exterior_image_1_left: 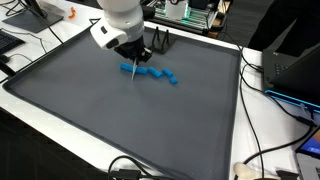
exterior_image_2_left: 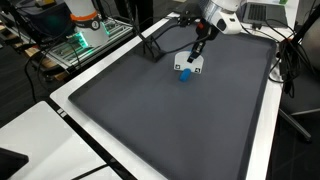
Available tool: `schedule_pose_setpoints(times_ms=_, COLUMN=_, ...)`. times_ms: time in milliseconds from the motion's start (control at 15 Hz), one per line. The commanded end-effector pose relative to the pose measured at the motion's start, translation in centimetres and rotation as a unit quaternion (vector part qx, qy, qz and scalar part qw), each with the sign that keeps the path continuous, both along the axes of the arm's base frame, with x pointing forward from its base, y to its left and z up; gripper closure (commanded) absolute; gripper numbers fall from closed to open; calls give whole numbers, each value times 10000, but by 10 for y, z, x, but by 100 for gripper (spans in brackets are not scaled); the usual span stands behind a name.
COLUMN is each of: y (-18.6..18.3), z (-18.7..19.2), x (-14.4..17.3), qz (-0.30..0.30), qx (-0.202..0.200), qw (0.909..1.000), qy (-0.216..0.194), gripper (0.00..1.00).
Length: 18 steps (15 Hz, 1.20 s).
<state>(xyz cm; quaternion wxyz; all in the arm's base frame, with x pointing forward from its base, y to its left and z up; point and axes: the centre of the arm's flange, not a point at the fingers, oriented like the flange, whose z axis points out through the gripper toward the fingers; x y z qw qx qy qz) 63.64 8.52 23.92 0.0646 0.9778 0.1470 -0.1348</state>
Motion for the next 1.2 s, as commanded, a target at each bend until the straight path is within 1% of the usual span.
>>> schedule_pose_setpoints(times_ms=0, y=-9, z=-21, x=-22, qz=-68, qx=79, qw=9994, qy=343, gripper=98)
schedule_pose_setpoints(times_ms=600, y=-12, z=-22, x=-30, qz=-60, qx=43, qw=9987, qy=497, gripper=98)
schedule_pose_setpoints(times_ms=1000, y=-20, z=-26, x=-44, qz=-76, qx=-46, qw=9965, qy=825, gripper=98)
schedule_pose_setpoints(times_ms=1133, y=-23, z=-22, x=-45, qz=-107, qx=-79, qw=9962, qy=856, gripper=98)
